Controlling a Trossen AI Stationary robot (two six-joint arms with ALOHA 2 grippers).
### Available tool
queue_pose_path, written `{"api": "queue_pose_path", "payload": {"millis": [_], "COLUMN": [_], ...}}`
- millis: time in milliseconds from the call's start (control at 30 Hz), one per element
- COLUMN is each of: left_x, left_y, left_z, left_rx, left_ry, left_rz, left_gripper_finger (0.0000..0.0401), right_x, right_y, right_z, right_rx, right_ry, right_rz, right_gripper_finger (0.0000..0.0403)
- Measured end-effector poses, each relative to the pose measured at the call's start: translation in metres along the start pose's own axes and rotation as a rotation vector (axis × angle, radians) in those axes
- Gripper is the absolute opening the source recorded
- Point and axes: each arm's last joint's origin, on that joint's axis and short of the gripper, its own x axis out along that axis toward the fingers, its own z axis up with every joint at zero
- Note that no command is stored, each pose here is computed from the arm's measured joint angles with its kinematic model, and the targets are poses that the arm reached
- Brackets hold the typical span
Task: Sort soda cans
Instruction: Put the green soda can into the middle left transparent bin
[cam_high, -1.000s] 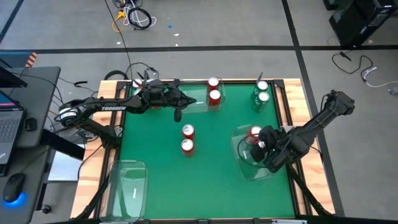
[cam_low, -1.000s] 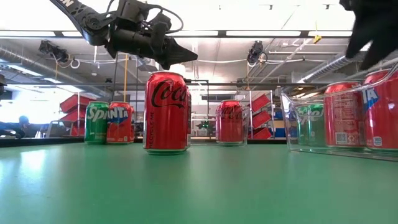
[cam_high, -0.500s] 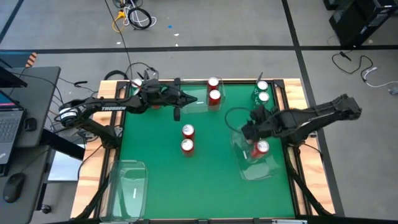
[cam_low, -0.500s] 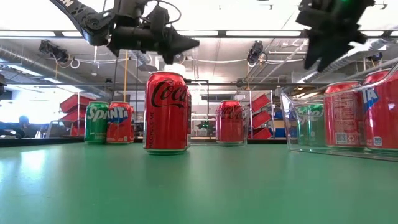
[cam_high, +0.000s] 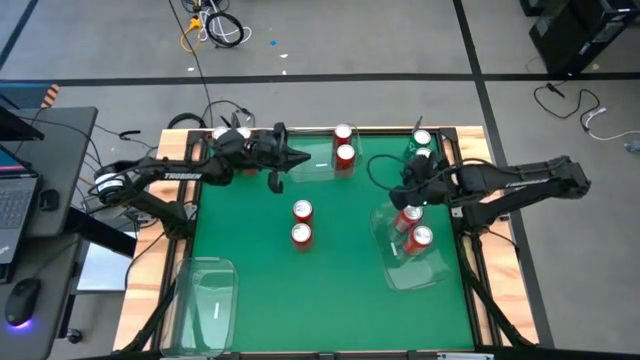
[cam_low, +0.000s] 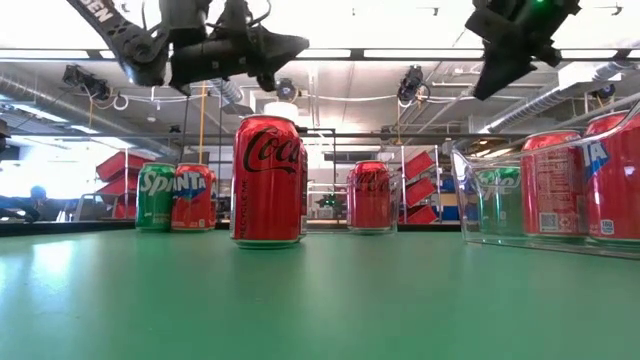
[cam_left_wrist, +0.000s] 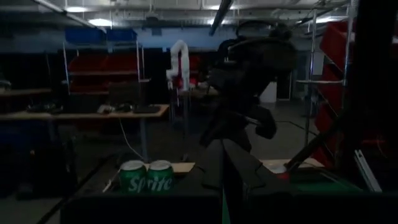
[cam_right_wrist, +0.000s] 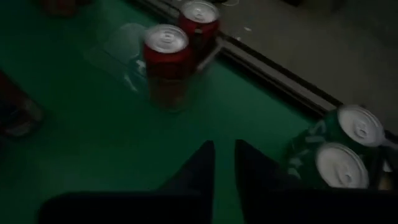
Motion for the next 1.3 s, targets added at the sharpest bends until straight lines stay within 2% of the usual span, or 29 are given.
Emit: {"api": "queue_pose_path", "payload": {"millis": [133,233,367,633,800,967,1133,1300], "left_x": [-0.012,-0.017,-0.020,-0.020,-0.020,-0.020,-0.020,-0.020], "left_y": [-0.001,-0.002,-0.004,-0.004,-0.004,-0.004,-0.004,-0.005], "left_z": [-0.016,-0.024,-0.029,-0.030,-0.030,-0.030,-0.030,-0.030], "left_rx": [0.027,0.017,0.008,0.006,0.005,0.005,0.004,0.003], "left_ry": [0.041,0.067,0.081,0.086,0.089,0.089,0.090,0.091], "left_rz": [0.062,0.087,0.088,0.090,0.090,0.089,0.069,0.059], "left_gripper_finger": [0.0003,0.0003,0.0003,0.0003,0.0003,0.0003,0.0003,0.0003], "right_x": [0.012,0.021,0.031,0.045,0.061,0.080,0.098,0.112], "right_y": [-0.016,-0.024,-0.032,-0.052,-0.061,-0.069,-0.074,-0.081], "right_z": [-0.005,-0.006,-0.005,0.004,0.008,0.014,0.017,0.014], "right_rx": [0.060,0.086,0.099,0.197,0.189,0.198,0.208,0.210], "right_ry": [0.088,0.140,0.189,0.202,0.252,0.281,0.339,0.399], "right_rz": [-0.047,-0.085,-0.113,-0.220,-0.298,-0.337,-0.303,-0.331], "right_gripper_finger": [0.0016,0.0041,0.0111,0.0280,0.0348,0.0372,0.0373,0.0374]}}
